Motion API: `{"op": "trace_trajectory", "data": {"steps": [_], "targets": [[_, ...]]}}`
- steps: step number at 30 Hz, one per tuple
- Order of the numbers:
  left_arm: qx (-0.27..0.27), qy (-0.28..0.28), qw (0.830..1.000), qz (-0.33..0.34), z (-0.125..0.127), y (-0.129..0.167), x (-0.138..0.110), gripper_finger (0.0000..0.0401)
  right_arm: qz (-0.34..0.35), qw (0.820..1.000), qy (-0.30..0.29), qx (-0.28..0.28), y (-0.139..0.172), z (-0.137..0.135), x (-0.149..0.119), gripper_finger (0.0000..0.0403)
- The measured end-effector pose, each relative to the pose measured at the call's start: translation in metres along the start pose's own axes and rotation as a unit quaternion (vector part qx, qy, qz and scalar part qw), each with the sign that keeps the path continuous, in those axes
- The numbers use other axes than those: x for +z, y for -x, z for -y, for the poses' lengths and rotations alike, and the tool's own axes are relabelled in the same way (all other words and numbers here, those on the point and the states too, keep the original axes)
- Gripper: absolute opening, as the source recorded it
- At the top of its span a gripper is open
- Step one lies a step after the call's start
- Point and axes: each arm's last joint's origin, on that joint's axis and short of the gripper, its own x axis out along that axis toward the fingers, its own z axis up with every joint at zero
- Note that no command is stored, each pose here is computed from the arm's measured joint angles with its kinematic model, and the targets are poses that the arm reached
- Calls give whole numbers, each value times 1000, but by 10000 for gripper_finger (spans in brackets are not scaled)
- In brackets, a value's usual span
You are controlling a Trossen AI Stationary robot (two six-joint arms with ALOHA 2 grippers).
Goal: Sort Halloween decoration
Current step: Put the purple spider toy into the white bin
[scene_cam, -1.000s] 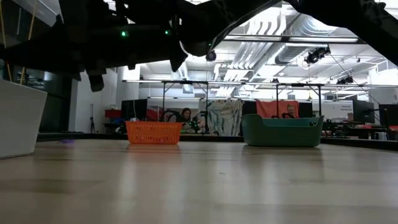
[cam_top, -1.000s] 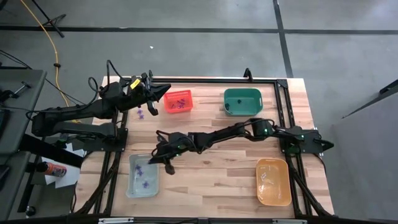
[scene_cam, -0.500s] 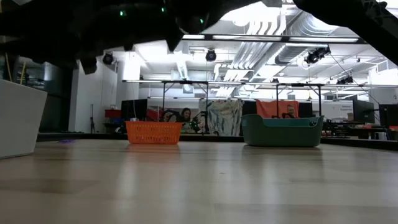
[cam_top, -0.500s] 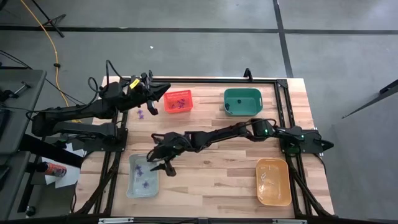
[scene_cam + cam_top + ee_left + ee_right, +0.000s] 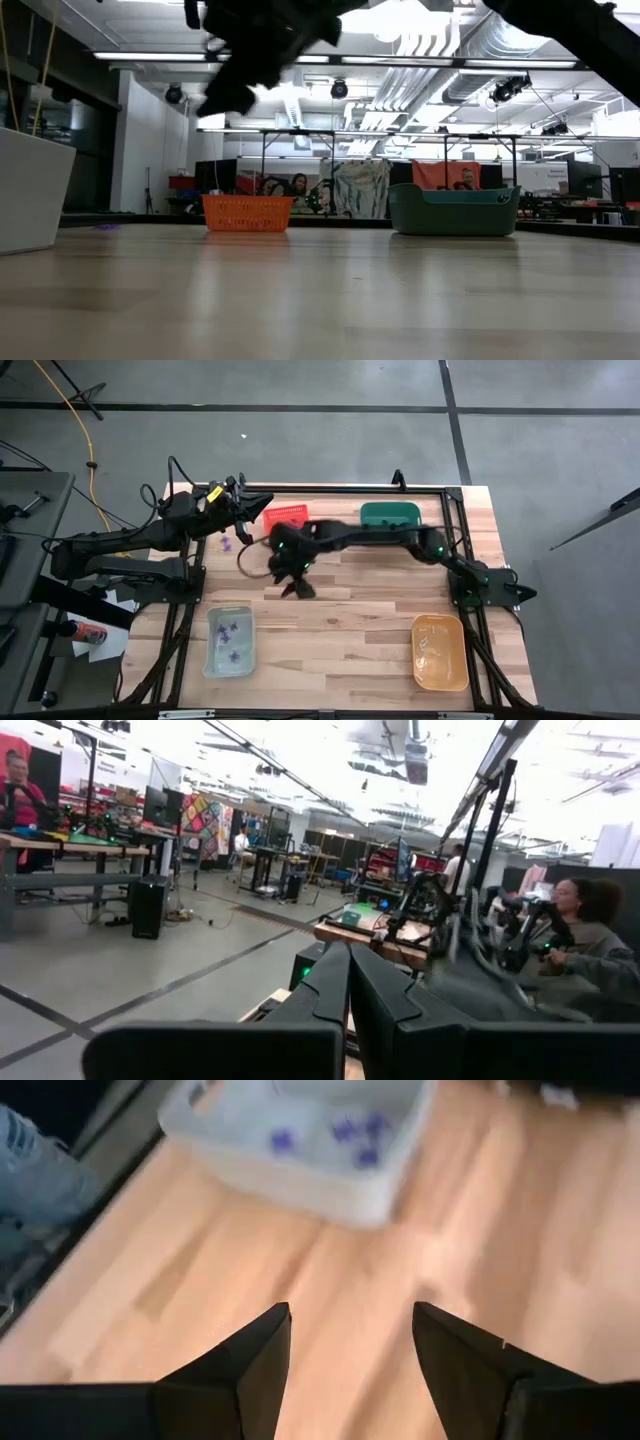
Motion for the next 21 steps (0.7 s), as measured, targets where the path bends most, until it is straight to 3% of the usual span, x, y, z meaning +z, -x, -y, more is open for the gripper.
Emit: {"op": "trace_trajectory", "data": {"steps": [6, 12, 17, 21], "targets": [[1, -13, 1000, -4, 0, 0, -1, 0, -51, 997, -59, 7, 34, 7, -41, 204], [2, -15, 1000, -13, -1, 0, -3, 1, -54, 990, -129, 7, 58, -21, -107, 204], [6, -17, 999, -36, -1, 0, -7, 1, 5, 978, -205, -47, 79, -65, -158, 204], [-7, -17, 999, -48, -1, -2, -10, 1, 137, 955, -235, -120, 100, -94, -170, 204]]}}
